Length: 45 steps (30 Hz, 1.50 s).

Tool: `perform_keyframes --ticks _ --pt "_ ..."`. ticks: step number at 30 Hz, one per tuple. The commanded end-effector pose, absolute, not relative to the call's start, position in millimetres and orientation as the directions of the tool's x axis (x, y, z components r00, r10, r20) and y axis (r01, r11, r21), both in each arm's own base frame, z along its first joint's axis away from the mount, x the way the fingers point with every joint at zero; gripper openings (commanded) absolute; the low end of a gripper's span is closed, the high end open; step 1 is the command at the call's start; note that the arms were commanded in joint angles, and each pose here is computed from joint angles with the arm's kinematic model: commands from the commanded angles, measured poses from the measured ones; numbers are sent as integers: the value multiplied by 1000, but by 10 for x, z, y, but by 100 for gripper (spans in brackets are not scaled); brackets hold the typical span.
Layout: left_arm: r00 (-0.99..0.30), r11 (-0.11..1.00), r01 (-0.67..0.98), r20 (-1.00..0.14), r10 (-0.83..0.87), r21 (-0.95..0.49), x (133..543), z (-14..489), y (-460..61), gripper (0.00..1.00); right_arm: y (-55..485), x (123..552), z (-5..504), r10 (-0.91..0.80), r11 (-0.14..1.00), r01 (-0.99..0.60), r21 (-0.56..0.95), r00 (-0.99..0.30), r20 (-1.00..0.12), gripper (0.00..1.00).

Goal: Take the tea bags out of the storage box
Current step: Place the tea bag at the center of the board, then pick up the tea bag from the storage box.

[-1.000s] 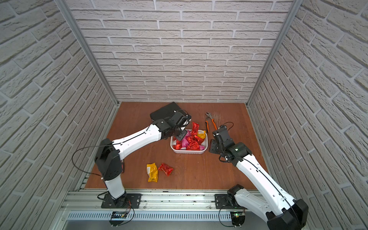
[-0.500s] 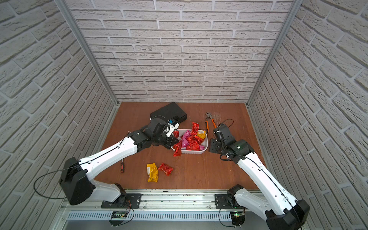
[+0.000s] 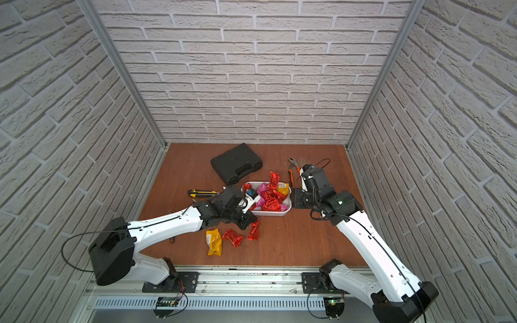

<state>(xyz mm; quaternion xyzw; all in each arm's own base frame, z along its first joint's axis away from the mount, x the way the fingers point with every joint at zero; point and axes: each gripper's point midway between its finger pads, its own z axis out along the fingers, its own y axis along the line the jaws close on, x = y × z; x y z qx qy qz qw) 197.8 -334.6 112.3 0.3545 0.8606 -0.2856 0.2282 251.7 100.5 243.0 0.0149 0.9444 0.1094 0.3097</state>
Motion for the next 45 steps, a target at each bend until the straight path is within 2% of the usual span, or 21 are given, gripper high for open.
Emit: perform_keyframes --ticks 1,8,9,10,11,12,14,18,24,28,31,37,43,45 --pt "-661 663 700 -594 458 -267 2042 885 -3348 0 1061 2462 2449 76 966 -86 245 -807 -586 56" --pt "-686 729 653 -569 453 -206 1970 653 -3332 0 1116 2438 2526 19 958 -157 239 -799 -601 57" --pt "-686 740 645 -569 454 -187 1974 650 -3301 5 1121 2433 2532 7 957 -169 234 -798 -603 57" --pt "-686 759 631 -572 450 -160 2000 660 -3251 23 1129 2430 2534 -6 956 -180 230 -798 -602 57" --pt "-688 780 612 -575 443 -132 2027 684 -3192 47 1132 2423 2529 -18 956 -191 225 -799 -601 57" --pt "-683 789 605 -581 443 -109 2039 729 -3159 60 1135 2416 2528 -31 954 -203 219 -797 -603 57" --pt "-643 801 597 -622 448 -40 2055 908 -3114 72 1138 2404 2517 -52 952 -222 209 -795 -605 57" --pt "-585 818 575 -703 405 -7 2096 1376 -3132 74 1174 2386 2490 -80 944 -254 210 -793 -603 57" --pt "-530 951 300 -841 106 -69 2489 2167 -2845 76 1392 2351 2314 -93 903 -303 303 -829 -552 56" --pt "-583 972 104 -805 -111 -209 2791 2221 -2458 74 1545 2380 2174 -68 880 -287 380 -866 -495 56" --pt "-615 950 31 -755 -227 -311 2999 2152 -2231 73 1579 2485 2066 -31 890 -233 393 -890 -456 57" --pt "-693 913 54 -673 -258 -405 3316 2021 -1947 72 1701 2884 1946 89 902 -102 419 -907 -411 56" --pt "-720 882 131 -655 -229 -453 3505 1982 -1832 72 2106 3213 1969 36 894 -135 428 -929 -369 54" --pt "-728 868 159 -649 -218 -470 3576 1981 -1820 72 2062 3248 1962 22 915 -126 383 -933 -358 54"
